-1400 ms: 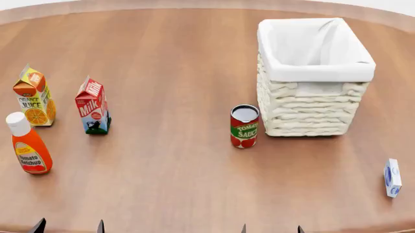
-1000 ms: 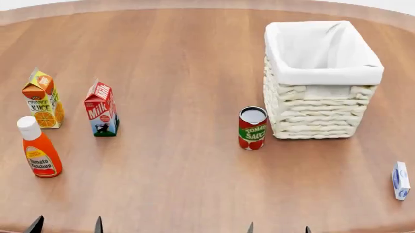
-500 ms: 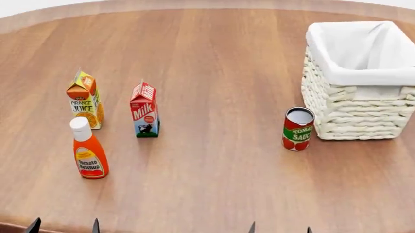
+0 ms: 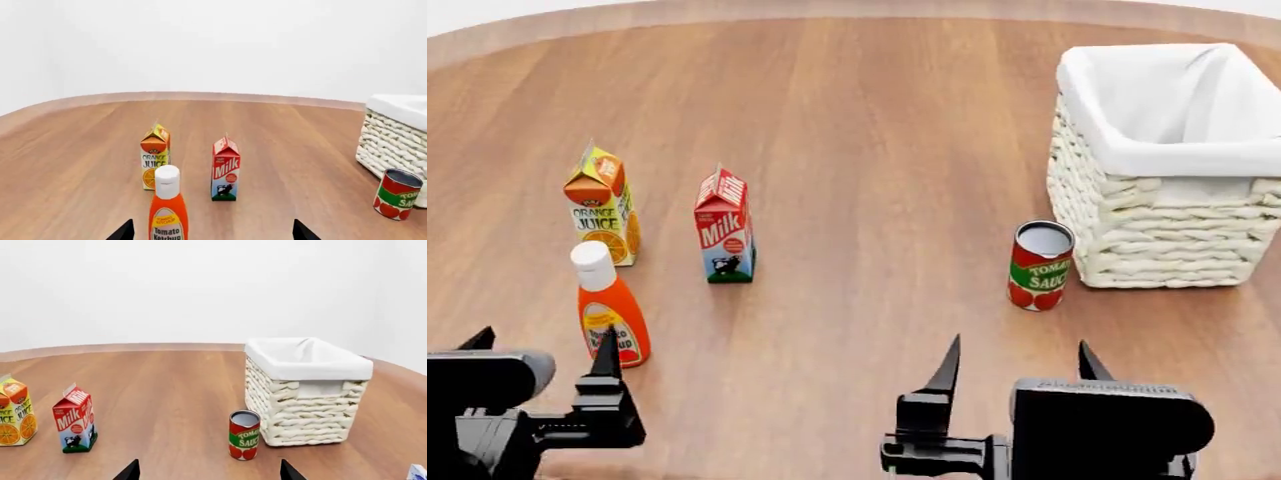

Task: Pick the milk and place it in the basket.

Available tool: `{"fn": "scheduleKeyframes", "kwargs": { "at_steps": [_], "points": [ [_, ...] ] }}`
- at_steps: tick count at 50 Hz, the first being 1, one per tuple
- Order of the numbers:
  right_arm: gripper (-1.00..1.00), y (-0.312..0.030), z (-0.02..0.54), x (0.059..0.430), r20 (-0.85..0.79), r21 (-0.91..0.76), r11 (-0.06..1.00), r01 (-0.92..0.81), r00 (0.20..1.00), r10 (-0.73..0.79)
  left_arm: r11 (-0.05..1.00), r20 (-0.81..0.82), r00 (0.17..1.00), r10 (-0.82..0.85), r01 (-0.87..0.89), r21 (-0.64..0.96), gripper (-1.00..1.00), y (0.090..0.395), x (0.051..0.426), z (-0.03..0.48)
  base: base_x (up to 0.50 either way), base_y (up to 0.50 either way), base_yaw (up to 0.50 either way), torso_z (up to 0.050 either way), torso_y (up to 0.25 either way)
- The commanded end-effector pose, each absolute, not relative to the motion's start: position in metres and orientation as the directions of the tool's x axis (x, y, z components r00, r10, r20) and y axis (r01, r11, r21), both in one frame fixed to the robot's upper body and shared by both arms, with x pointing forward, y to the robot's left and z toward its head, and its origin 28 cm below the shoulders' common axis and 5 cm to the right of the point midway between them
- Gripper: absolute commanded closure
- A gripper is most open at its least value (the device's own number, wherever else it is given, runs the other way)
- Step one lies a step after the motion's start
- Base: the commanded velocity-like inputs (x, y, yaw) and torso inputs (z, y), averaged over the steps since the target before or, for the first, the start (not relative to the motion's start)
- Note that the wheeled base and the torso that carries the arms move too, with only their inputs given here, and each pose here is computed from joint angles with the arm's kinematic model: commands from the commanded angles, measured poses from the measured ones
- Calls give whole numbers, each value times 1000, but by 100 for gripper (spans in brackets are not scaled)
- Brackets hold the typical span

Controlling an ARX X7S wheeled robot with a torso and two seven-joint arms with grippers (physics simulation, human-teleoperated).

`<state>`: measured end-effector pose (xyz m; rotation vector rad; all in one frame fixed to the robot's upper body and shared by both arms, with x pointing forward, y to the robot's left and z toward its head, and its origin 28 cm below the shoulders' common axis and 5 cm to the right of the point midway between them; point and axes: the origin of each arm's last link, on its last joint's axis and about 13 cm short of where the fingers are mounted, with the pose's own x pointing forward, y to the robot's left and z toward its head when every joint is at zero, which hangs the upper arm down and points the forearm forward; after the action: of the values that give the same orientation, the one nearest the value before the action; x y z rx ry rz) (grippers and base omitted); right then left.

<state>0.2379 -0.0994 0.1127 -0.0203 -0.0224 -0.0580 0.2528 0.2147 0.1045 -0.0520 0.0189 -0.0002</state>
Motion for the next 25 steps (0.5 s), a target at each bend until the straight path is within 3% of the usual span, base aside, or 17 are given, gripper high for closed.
{"fn": "scheduleKeyframes", "kwargs": {
  "at_steps": [1, 6, 17, 25],
  "points": [
    [-100, -105, 208, 241, 53, -53, 997, -54, 997, 57, 994, 67, 993, -95, 98, -53, -100, 213, 265, 209, 0, 0, 0, 0, 0],
    [-100, -113, 241, 247, 84, -78, 997, -8, 996, 15, 995, 107, 991, -82, 87, -48, -100, 213, 277, 239, 0, 0, 0, 0, 0],
    [-100, -114, 244, 251, 78, -88, 996, -15, 997, 22, 995, 114, 990, -80, 85, -42, -100, 213, 278, 243, 0, 0, 0, 0, 0],
    [-100, -113, 247, 253, 81, -87, 996, -37, 996, 44, 996, 116, 990, -80, 85, -37, -100, 213, 279, 242, 500, 0, 0, 0, 0]
  ]
}}
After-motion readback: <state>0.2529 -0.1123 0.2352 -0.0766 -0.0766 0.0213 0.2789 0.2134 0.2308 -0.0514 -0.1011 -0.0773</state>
